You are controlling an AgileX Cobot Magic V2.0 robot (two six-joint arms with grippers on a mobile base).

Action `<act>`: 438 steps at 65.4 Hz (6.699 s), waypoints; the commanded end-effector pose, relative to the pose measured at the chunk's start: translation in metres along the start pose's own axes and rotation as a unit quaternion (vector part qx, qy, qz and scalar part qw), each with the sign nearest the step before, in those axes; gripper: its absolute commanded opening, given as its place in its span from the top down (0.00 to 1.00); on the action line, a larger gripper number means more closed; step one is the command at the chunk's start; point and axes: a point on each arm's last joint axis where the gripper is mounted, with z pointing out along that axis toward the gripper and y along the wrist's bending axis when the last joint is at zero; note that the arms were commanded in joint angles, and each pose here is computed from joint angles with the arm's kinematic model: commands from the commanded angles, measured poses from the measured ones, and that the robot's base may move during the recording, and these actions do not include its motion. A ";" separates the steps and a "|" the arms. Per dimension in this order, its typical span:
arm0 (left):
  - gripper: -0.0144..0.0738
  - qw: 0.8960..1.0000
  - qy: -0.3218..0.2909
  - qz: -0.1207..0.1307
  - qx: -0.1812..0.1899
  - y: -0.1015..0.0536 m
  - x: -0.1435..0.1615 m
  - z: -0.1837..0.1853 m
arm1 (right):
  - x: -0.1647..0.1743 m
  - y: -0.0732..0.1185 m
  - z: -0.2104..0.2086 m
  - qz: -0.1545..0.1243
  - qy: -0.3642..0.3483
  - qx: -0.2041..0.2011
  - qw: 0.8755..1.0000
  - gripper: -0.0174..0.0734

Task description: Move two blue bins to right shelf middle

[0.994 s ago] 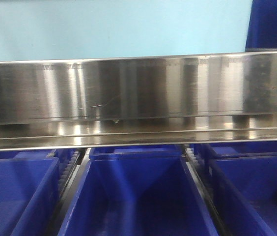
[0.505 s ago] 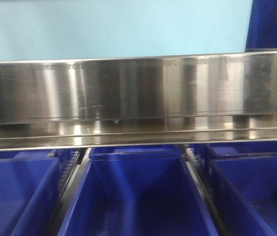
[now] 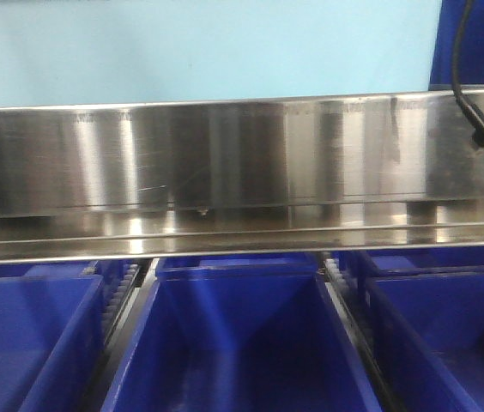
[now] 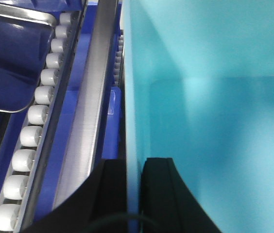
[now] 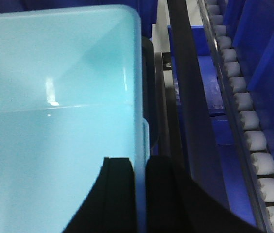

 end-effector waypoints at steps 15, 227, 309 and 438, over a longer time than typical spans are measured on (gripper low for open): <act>0.96 1.000 -0.008 0.001 0.018 -0.009 -0.002 0.005 | -0.001 0.010 0.001 0.022 -0.006 -0.036 0.999 0.99; 0.29 0.996 0.082 0.025 -0.025 -0.013 0.043 0.049 | 0.043 0.010 0.056 0.012 0.135 0.018 0.991 0.62; 0.30 0.997 0.053 -0.029 0.051 -0.003 0.030 -0.001 | 0.026 -0.006 -0.019 0.016 0.061 -0.014 0.998 0.46; 0.30 0.989 0.132 -0.008 0.060 0.000 0.050 0.033 | 0.051 -0.006 0.029 -0.019 0.147 -0.015 0.989 0.46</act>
